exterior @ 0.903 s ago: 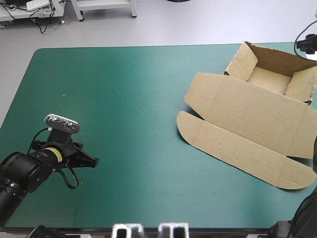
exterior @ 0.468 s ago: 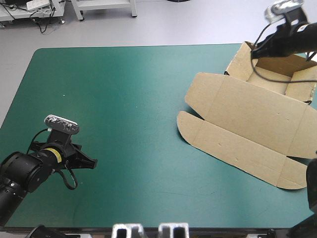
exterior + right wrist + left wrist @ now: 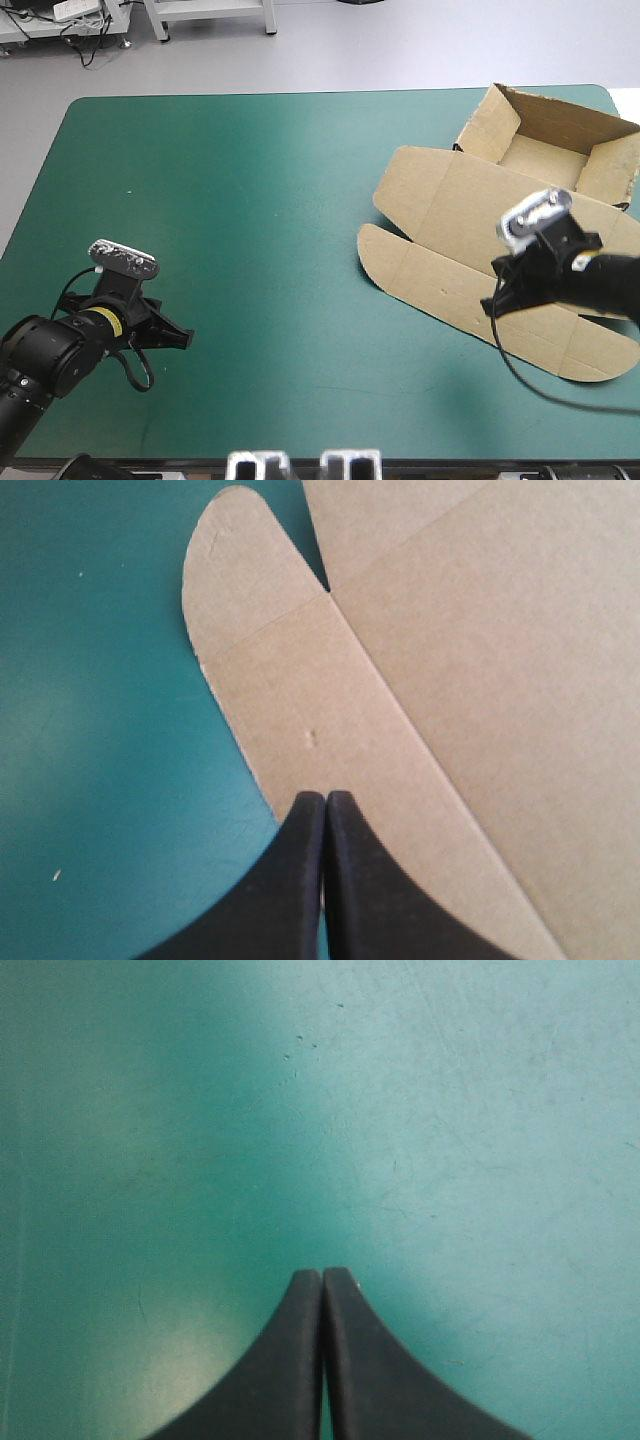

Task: Fold the box

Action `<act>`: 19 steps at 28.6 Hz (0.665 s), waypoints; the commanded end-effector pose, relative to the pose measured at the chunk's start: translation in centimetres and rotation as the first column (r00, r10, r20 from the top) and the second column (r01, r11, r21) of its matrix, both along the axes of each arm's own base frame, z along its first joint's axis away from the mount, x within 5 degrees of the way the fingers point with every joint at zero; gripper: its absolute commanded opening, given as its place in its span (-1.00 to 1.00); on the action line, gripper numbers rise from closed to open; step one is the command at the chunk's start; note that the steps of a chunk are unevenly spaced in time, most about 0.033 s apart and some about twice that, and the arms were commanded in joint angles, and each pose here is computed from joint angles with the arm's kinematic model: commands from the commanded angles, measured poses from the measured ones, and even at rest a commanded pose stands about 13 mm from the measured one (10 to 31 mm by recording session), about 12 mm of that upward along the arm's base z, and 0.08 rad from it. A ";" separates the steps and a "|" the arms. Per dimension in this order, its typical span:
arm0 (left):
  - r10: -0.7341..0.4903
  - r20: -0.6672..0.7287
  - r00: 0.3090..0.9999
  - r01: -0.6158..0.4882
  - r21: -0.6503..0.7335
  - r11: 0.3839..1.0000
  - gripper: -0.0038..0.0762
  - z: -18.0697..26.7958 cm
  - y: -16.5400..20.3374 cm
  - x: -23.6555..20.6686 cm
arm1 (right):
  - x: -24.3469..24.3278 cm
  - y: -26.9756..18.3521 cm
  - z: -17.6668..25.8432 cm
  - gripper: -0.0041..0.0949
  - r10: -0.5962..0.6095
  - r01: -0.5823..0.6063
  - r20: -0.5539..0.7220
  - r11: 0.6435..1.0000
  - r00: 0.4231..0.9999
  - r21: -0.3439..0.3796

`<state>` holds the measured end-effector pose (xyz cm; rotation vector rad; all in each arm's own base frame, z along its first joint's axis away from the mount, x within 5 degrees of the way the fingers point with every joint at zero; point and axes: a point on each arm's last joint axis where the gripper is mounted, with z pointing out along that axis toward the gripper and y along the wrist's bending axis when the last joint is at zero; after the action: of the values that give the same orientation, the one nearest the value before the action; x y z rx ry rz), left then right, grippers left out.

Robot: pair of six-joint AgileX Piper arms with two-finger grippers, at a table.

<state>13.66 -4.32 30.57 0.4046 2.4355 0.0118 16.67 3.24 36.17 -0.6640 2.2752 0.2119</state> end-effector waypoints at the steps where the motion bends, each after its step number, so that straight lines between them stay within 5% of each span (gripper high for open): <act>1: -0.010 0.091 0.996 0.012 -0.027 1.000 -0.93 1.1 0.1 -0.2 | -4.1 -0.1 -0.7 -0.96 -0.027 0.023 0.140 0.999 0.990 0.029; 8: -0.023 0.168 0.986 0.036 -0.078 0.996 -0.93 0.7 0.1 -0.8 | -8.8 -0.5 -2.5 -0.97 -0.056 0.056 0.249 0.998 0.967 0.010; 13: -0.012 0.087 0.996 0.023 -0.126 0.992 -0.93 0.1 -0.2 -1.2 | -9.0 -0.7 -3.5 -0.97 -0.132 0.126 0.153 0.991 0.979 0.047; 19: 0.003 -0.041 0.999 -0.006 -0.079 0.997 -0.93 -0.7 0.2 -2.1 | -9.3 -0.9 -4.1 -0.97 -0.116 0.116 0.071 0.993 0.991 0.001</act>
<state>11.67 -4.07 29.22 0.3737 2.4721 -0.0786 6.99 2.41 31.43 -0.5431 2.2555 0.1319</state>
